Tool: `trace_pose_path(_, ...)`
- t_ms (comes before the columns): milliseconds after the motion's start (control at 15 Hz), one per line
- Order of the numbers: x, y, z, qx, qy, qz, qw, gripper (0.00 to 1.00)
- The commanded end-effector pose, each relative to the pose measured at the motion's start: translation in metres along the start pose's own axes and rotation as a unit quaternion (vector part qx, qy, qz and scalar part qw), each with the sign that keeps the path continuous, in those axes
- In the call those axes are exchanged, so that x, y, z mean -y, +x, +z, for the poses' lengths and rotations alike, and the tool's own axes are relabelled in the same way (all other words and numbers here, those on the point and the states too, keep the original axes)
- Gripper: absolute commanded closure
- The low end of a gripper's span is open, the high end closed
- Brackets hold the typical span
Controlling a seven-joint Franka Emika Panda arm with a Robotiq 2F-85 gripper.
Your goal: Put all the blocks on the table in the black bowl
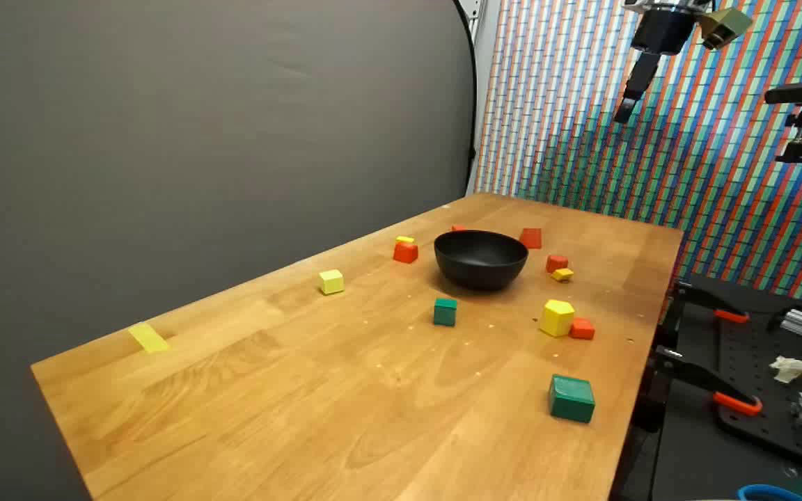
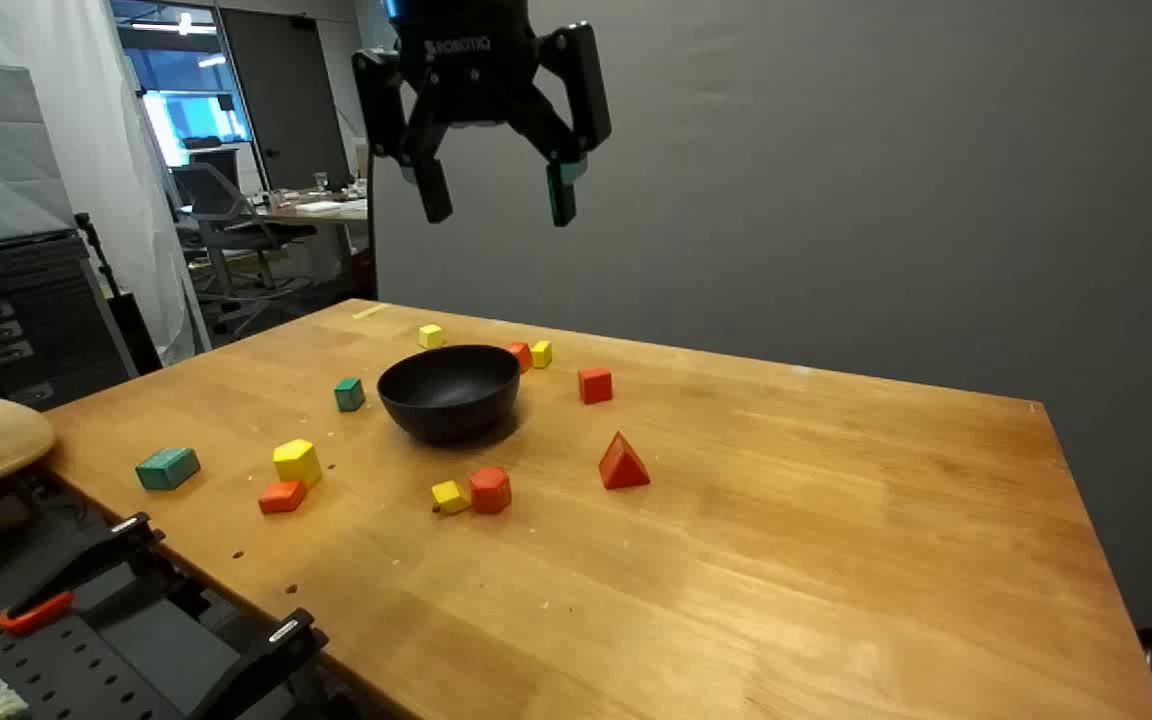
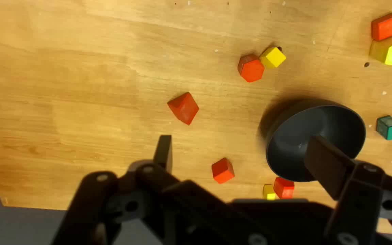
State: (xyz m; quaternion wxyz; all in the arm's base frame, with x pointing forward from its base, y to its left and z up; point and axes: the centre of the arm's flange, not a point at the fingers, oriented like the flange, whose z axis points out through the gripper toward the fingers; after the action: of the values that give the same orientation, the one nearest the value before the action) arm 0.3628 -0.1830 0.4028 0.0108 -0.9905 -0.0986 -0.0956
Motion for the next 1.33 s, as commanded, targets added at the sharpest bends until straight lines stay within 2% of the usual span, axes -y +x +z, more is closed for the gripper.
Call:
trace_pose_path(0,-0.001,0.001,-0.002,-0.002,-0.001,0.000,1.0000,0.00)
trace_pose_path(200,0.008,0.007,0.021,-0.001,0.003,0.016,0.9999,0.00)
trace_pose_path(333,0.010,0.004,0.033,-0.001,0.025,0.014,0.9996,0.00)
trace_pose_path(400,0.010,0.000,0.023,0.008,0.016,0.012,0.9998,0.00)
trace_pose_path(467,0.012,0.000,0.029,0.012,0.022,0.015,0.9996,0.00)
trace_pose_path(533,0.005,-0.001,0.032,0.030,0.006,0.033,0.9990,0.00)
trace_pose_path(600,0.003,0.000,0.038,0.047,0.007,0.046,0.9978,0.00)
trace_pose_path(800,0.007,0.012,0.075,0.088,-0.009,0.086,0.9924,0.00)
trace_pose_path(1000,0.028,0.026,0.109,0.118,-0.019,0.100,0.9877,0.00)
trace_pose_path(1267,0.041,0.035,0.151,0.134,-0.025,0.125,0.9828,0.00)
